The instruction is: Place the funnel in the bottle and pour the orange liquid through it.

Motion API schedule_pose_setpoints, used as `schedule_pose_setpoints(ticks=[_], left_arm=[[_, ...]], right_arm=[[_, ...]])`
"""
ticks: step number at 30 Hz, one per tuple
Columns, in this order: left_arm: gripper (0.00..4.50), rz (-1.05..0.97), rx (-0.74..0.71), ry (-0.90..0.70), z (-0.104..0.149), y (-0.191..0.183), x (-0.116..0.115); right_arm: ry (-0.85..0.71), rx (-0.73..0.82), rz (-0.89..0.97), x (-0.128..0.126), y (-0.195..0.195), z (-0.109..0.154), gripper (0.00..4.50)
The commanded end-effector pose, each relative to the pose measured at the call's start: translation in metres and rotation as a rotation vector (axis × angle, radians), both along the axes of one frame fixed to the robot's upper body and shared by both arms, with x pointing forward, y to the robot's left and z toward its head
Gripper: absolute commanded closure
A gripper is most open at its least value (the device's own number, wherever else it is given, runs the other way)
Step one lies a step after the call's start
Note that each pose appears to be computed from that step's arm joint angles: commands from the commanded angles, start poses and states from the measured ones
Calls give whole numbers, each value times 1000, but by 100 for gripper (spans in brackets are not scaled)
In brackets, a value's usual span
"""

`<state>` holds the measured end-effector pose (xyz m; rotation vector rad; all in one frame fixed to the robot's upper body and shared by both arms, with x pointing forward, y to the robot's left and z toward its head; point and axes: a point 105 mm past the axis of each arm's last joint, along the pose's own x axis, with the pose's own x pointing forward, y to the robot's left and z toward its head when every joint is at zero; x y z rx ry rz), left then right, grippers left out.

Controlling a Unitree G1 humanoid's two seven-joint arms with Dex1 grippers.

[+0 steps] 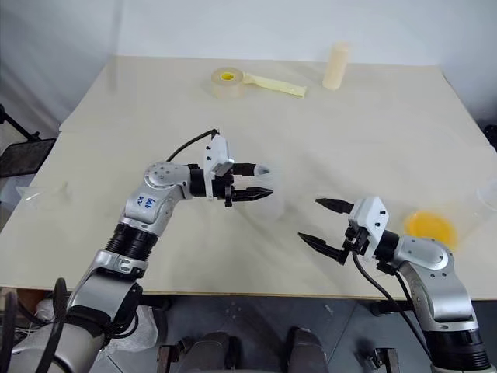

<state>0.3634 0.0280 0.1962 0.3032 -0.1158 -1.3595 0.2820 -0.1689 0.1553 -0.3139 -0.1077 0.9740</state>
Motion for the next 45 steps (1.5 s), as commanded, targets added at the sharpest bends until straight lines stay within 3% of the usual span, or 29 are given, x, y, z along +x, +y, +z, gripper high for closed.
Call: schedule_pose_setpoints(ticks=[1,13,20,26,39,42,45], left_arm=[[221,21,-9,-39,10,-3,6],[221,65,9,-5,1,3,11],[3,114,-12,47,7,12,14],[3,132,-30,66,16,25,8],[3,295,-53,76,33,90,-5],[3,399,-98,79,43,129,-16],[3,580,-148,73,35,186,-41]], right_arm=[[-54,10,-7,-2,1,9,0],[-69,10,-30,-2,0,10,0],[-78,9,-29,1,0,13,0],[-83,-3,-25,3,-3,17,0],[-68,-22,0,6,-5,18,0],[-60,-30,15,7,-6,18,0],[-48,-34,30,9,-6,19,0]])
